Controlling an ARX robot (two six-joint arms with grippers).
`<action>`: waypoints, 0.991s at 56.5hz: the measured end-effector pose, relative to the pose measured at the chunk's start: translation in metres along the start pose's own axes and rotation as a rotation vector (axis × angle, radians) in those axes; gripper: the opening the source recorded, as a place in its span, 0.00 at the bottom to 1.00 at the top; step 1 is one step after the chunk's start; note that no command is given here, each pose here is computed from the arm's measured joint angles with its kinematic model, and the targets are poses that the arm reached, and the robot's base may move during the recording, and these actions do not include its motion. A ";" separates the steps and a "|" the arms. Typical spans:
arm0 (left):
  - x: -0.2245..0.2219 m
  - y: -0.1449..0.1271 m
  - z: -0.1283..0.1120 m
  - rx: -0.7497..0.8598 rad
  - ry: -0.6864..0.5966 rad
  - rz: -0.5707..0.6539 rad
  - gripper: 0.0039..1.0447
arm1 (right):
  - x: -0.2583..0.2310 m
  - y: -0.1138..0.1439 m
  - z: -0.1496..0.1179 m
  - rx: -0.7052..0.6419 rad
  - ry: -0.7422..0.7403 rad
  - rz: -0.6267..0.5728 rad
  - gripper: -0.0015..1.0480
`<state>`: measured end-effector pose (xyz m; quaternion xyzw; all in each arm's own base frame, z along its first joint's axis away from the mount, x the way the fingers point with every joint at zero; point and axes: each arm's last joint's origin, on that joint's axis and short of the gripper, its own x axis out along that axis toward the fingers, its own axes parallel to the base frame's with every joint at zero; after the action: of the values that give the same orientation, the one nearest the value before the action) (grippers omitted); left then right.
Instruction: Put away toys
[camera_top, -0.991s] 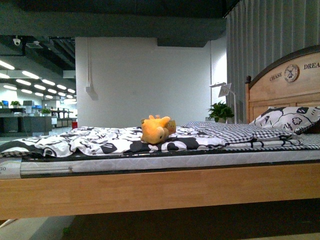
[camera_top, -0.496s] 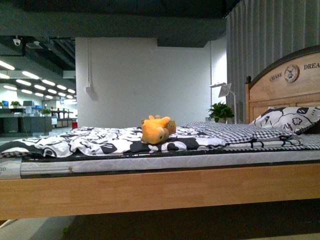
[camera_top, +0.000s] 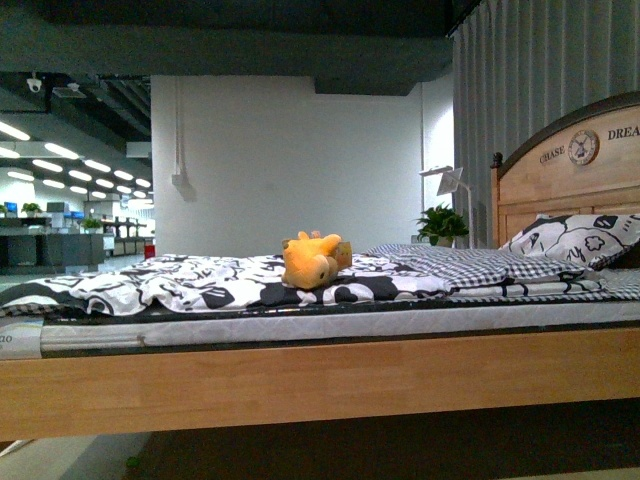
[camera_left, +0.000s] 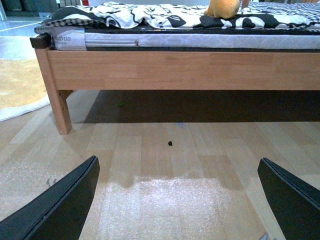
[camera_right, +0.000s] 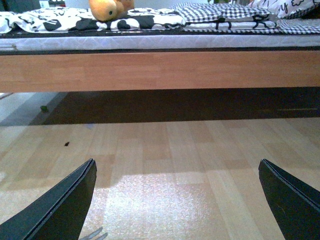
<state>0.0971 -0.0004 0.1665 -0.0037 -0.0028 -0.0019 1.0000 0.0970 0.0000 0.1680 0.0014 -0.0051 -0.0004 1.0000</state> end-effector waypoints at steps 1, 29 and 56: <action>0.000 0.000 0.000 0.000 0.000 0.000 0.94 | 0.000 0.000 0.000 0.000 0.000 0.000 0.94; 0.000 0.000 0.000 0.000 0.000 0.000 0.94 | 0.000 0.000 0.000 0.000 0.000 0.001 0.94; 0.000 0.000 0.000 0.000 0.000 0.000 0.94 | 0.000 0.000 0.000 0.000 0.000 0.002 0.94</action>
<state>0.0971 -0.0004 0.1665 -0.0037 -0.0028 -0.0017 1.0000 0.0970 0.0001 0.1680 0.0014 -0.0051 0.0004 1.0000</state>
